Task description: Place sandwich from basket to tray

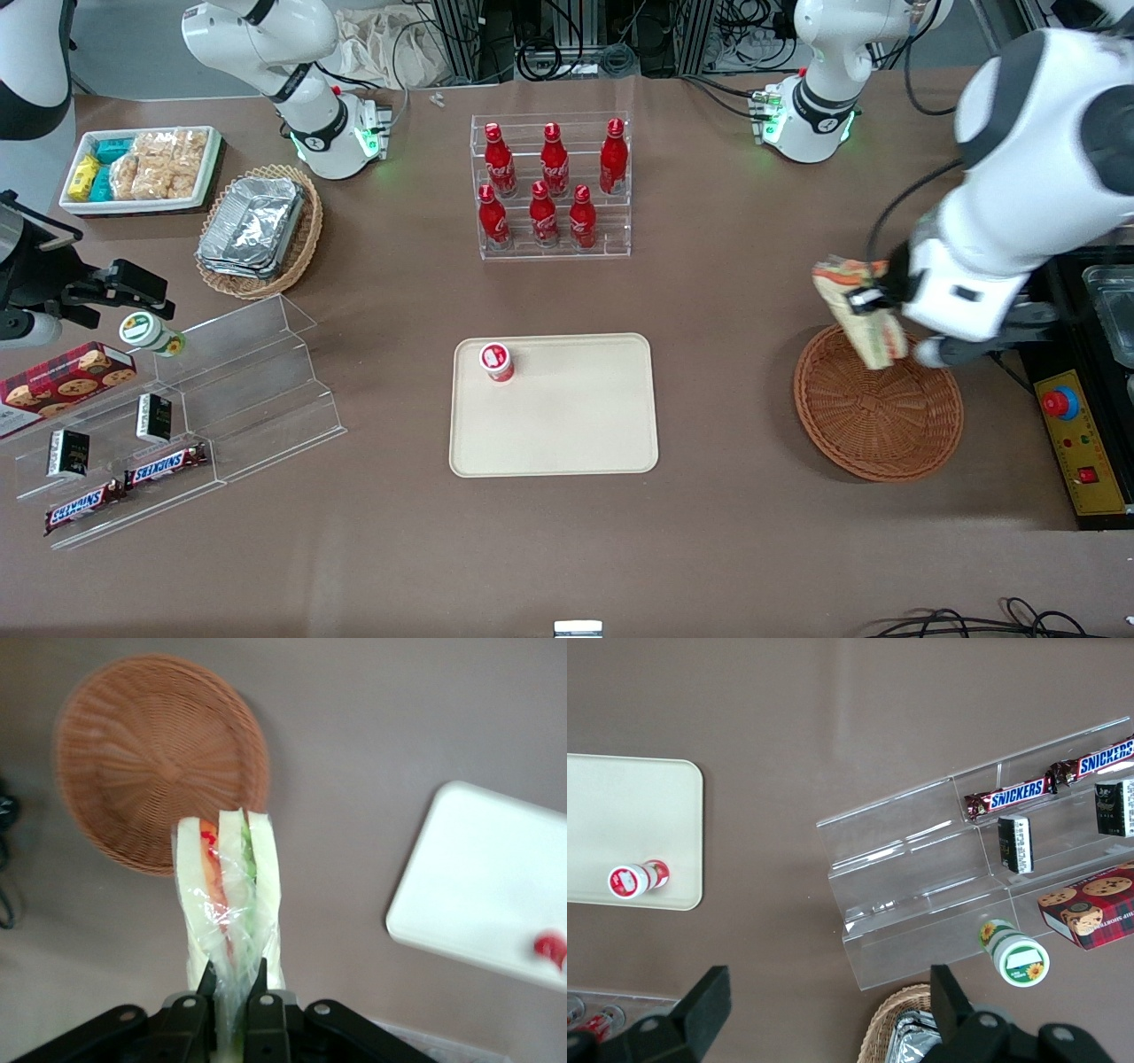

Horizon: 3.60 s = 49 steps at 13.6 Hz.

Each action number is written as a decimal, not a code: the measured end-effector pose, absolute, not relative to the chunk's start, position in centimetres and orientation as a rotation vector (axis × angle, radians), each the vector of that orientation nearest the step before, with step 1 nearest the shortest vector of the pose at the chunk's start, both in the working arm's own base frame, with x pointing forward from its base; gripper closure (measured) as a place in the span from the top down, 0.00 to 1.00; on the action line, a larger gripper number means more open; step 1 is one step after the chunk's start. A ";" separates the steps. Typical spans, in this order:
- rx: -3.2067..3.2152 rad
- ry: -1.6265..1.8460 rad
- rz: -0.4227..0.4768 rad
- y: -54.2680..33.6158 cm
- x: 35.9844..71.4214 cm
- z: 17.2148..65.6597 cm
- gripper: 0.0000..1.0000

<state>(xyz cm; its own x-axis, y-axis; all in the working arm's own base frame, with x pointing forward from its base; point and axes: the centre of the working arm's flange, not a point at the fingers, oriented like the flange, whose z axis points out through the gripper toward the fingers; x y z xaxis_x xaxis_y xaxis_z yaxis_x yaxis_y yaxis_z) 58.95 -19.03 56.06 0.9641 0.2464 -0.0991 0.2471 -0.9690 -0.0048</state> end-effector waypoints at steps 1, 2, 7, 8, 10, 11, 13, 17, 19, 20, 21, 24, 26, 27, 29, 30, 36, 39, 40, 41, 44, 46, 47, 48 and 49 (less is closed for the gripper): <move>3.110 0.308 -0.177 -21.6 58.4 55.2 0.15; 3.108 0.234 -0.182 -24.3 58.0 54.3 0.15; 3.108 -0.100 -0.004 -36.7 57.3 46.7 0.15; 3.094 -0.136 0.006 -38.3 57.6 44.1 0.15; 3.044 -0.153 0.017 -40.0 58.7 39.3 0.15; 3.021 -0.152 0.016 -40.4 59.3 37.0 0.15; 2.986 -0.156 0.012 -41.0 60.0 32.9 0.15; 2.980 -0.193 0.008 -41.8 60.2 26.9 0.15; 2.976 -0.197 -0.012 -42.0 60.0 25.0 0.15; 2.973 -0.196 -0.018 -42.1 60.0 24.4 0.15; 2.972 -0.194 -0.022 -42.1 60.0 24.0 0.22; 2.973 -0.171 -0.020 -42.0 60.2 24.4 0.50; 3.009 -0.129 -0.061 -41.7 60.3 25.7 0.70; 3.036 -0.129 -0.083 -41.3 60.4 27.1 0.81; 3.099 -0.135 -0.106 -40.0 60.4 32.0 0.99; 3.125 -0.148 -0.109 -38.9 60.3 35.1 1.00; 3.222 -0.185 -0.100 -26.5 60.6 50.5 0.99; 3.256 -0.176 -0.063 -20.1 60.1 56.1 1.00; 3.271 -0.152 -0.065 -18.3 59.6 57.6 1.00; 3.284 -0.126 -0.069 -17.1 59.0 58.9 1.00; 3.303 -0.073 -0.075 -15.5 58.2 60.3 1.00; 3.285 0.002 -0.090 -13.7 58.6 60.2 1.00; 3.276 0.042 -0.097 -12.4 58.9 60.2 1.00; 3.269 0.078 -0.101 -11.1 59.2 60.2 1.00; 3.262 0.106 -0.104 -10.1 59.4 60.2 1.00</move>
